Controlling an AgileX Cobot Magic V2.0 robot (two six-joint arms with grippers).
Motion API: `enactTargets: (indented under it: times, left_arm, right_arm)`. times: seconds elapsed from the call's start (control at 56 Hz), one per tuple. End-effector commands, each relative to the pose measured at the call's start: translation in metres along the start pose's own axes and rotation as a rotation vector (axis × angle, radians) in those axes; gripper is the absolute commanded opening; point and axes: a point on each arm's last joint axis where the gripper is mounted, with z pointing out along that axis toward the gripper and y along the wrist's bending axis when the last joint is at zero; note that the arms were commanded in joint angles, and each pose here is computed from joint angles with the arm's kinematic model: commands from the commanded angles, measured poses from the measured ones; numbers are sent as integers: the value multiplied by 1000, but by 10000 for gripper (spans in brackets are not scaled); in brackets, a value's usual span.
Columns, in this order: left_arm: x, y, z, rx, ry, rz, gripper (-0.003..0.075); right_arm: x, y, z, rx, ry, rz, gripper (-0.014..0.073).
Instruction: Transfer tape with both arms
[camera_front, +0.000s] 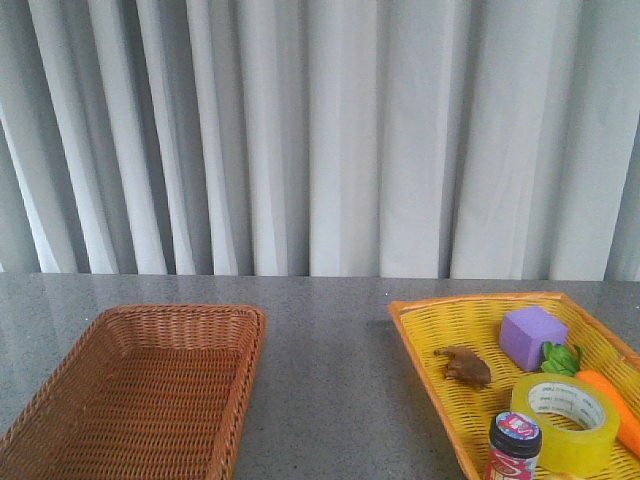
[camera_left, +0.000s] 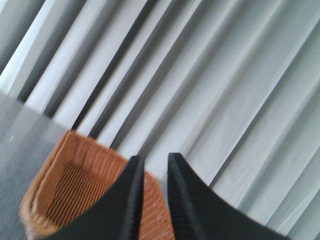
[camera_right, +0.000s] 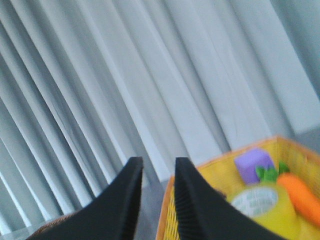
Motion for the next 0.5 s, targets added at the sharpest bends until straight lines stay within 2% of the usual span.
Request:
enactTargets:
  times: [0.0, 0.161, 0.375, 0.482]
  left_arm:
    - [-27, -21, -6, 67, -100, 48, 239]
    - [-44, -40, -11, 98, -58, 154, 339]
    - [-50, -57, 5, 70, 174, 313, 347]
    - [-55, -63, 21, 60, 247, 373, 347]
  right_arm:
    - [-29, 11, 7, -3, -76, -83, 331]
    - [-50, 23, 28, 1, 2, -145, 449]
    - [-88, 44, 72, -7, 142, -329, 456]
    - [-110, 52, 97, 1, 178, -424, 456]
